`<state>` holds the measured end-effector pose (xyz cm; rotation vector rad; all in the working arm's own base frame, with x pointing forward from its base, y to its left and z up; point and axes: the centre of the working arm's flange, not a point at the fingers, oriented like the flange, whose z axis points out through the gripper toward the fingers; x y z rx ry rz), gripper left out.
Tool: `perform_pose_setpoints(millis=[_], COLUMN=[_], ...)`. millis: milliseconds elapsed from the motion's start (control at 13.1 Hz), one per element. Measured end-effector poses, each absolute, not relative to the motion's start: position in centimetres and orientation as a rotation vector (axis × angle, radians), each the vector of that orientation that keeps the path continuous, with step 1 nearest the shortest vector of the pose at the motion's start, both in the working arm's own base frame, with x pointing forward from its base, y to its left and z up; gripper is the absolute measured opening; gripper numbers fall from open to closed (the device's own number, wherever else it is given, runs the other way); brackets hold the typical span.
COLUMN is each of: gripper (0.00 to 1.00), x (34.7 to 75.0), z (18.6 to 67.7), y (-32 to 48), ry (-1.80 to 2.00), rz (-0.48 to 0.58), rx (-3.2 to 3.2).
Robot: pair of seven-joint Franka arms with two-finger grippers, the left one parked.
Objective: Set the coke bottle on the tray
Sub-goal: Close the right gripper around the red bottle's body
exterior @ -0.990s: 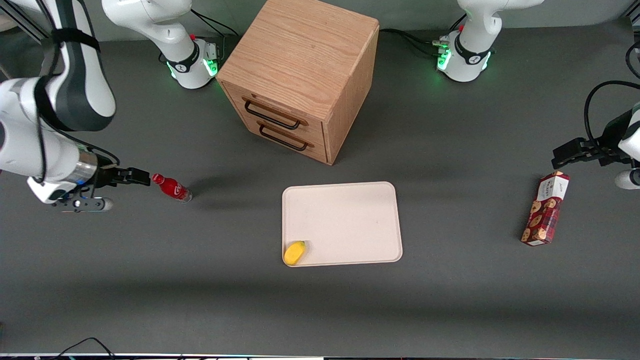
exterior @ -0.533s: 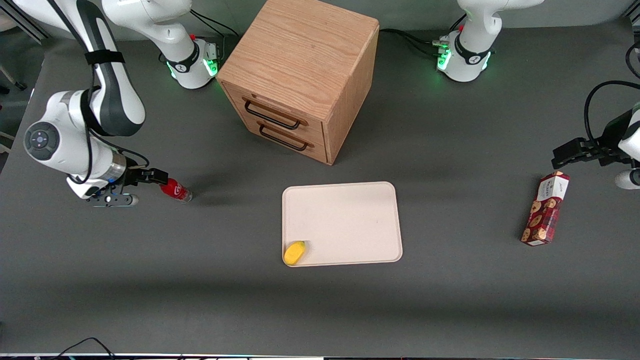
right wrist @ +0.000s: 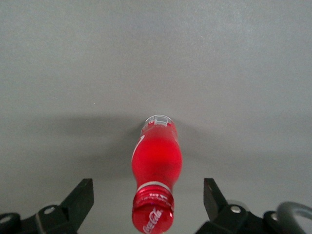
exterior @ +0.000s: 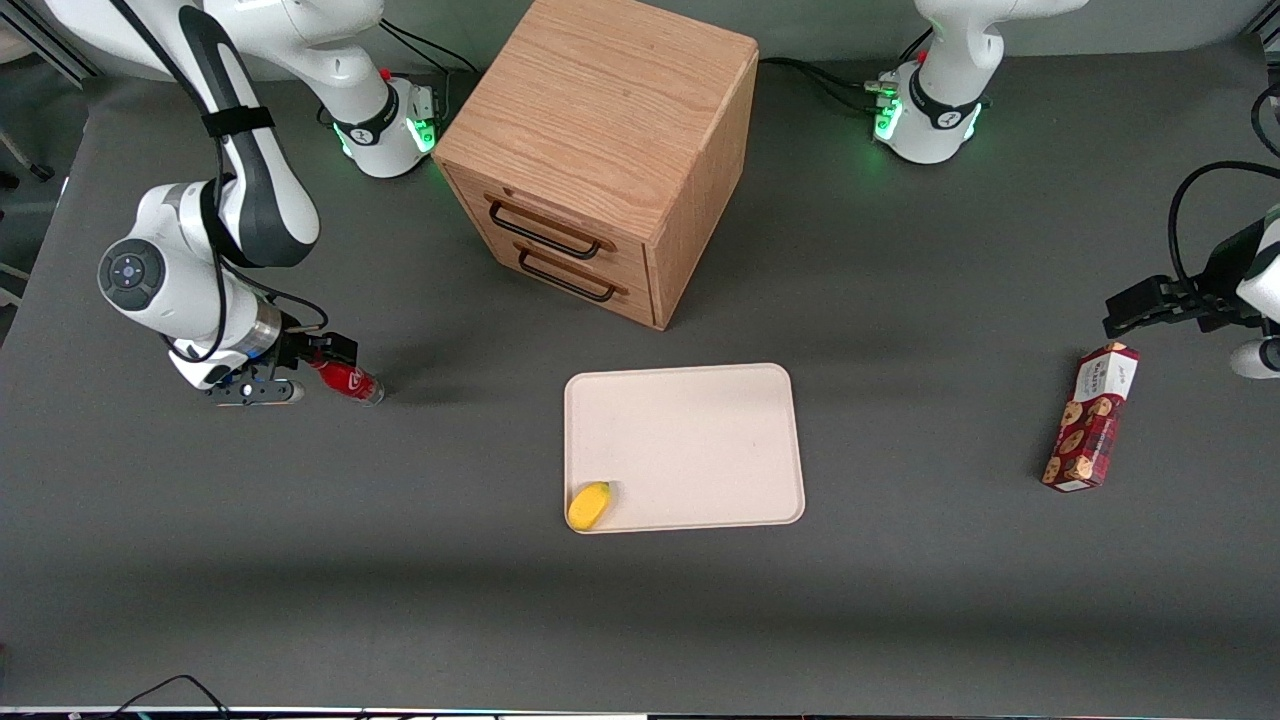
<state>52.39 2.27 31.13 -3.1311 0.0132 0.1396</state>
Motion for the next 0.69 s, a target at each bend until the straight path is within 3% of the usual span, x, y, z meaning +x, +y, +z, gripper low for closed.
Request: perform_pose_setpoints(millis=[229,457,610,686], gripper=[0.98,0.90,0.75,0.75], x=[52.14,52.03,52.11,52.15], z=[30.72,30.42,30.33,30.29], y=[2.25,2.24,2.22,2.22], ry=[0.014,0.015,0.016,0.016], rz=[0.139,0.144,0.136,0.131], rx=[-3.132,-3.132,-3.133,-3.133])
